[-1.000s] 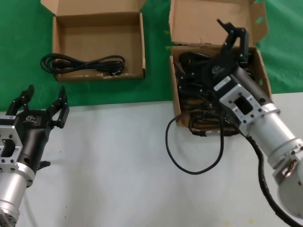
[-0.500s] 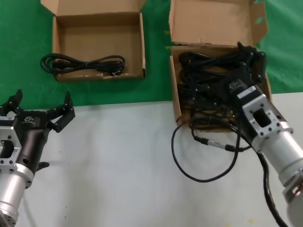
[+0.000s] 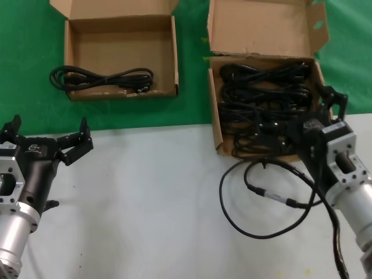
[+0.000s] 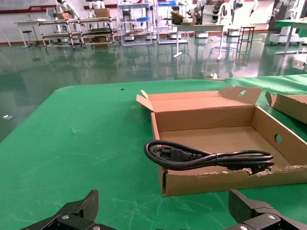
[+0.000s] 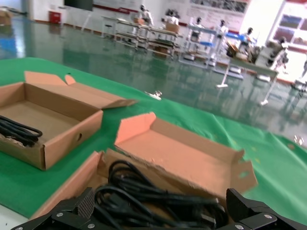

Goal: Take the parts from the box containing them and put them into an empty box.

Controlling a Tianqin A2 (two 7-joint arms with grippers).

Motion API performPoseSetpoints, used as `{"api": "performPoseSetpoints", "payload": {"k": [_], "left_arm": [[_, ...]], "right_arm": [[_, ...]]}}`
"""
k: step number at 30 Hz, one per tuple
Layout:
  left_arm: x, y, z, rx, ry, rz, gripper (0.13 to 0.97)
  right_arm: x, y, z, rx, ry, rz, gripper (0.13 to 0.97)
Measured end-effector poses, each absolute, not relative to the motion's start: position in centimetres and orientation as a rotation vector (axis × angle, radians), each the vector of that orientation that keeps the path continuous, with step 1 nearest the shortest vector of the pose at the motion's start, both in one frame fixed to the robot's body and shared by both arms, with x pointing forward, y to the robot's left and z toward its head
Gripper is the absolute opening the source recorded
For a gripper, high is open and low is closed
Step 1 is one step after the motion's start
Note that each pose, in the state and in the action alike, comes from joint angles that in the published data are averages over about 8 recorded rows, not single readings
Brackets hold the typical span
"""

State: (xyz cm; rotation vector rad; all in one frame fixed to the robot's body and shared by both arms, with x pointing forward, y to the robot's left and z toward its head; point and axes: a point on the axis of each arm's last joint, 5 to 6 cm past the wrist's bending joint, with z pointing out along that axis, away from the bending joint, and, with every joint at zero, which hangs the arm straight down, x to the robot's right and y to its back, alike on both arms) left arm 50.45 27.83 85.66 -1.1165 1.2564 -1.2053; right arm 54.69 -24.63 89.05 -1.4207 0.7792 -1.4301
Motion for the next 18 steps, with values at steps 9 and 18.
{"api": "performPoseSetpoints", "payload": {"k": [9, 18], "left_arm": [[50.4, 27.9, 85.6, -1.120, 1.255, -1.201, 0.953], [50.3, 28.0, 85.5, -1.123, 1.254, -1.196, 0.966]], "right_arm": [[53.4, -25.9, 87.7, -1.372, 0.911, -1.360, 0.966], [51.9, -27.1, 86.4, -1.313, 1.039, -1.293, 0.966]]}}
